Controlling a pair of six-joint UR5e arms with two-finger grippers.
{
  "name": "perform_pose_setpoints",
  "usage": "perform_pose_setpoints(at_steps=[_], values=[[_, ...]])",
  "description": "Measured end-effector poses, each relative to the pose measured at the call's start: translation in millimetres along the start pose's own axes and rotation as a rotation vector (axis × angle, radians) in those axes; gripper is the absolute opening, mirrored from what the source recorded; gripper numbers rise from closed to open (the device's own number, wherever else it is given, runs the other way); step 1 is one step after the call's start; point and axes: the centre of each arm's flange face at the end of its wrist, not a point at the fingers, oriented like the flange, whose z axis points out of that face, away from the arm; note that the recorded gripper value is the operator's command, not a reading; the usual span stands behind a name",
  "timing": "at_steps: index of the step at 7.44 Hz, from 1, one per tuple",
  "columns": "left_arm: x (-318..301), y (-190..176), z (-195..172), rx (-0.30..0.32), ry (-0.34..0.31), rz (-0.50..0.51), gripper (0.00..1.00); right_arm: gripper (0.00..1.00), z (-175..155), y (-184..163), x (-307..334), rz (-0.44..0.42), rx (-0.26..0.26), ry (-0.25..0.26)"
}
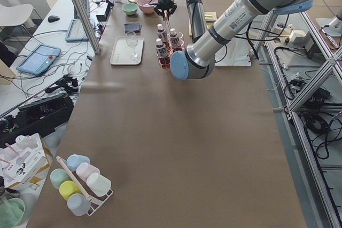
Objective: Take tea from basket to plate
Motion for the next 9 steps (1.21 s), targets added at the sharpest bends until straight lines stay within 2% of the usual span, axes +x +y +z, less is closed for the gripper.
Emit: perform_pose_setpoints(at_steps=[2,7,9], values=[[9,8,9,0.005,-0.002,-0.013,0.0,1.0,-4,-1,-3,-0.104,0.01,0.0],[19,18,22,0.007,-0.007,-0.019,0.0,1.0,-16,-3,-14,-0.216,0.036,0.008],[10,26,29,0.006,-0.02,-0.013,0.0,1.0,-33,-6,-31,-0.299,0.067,0.028]])
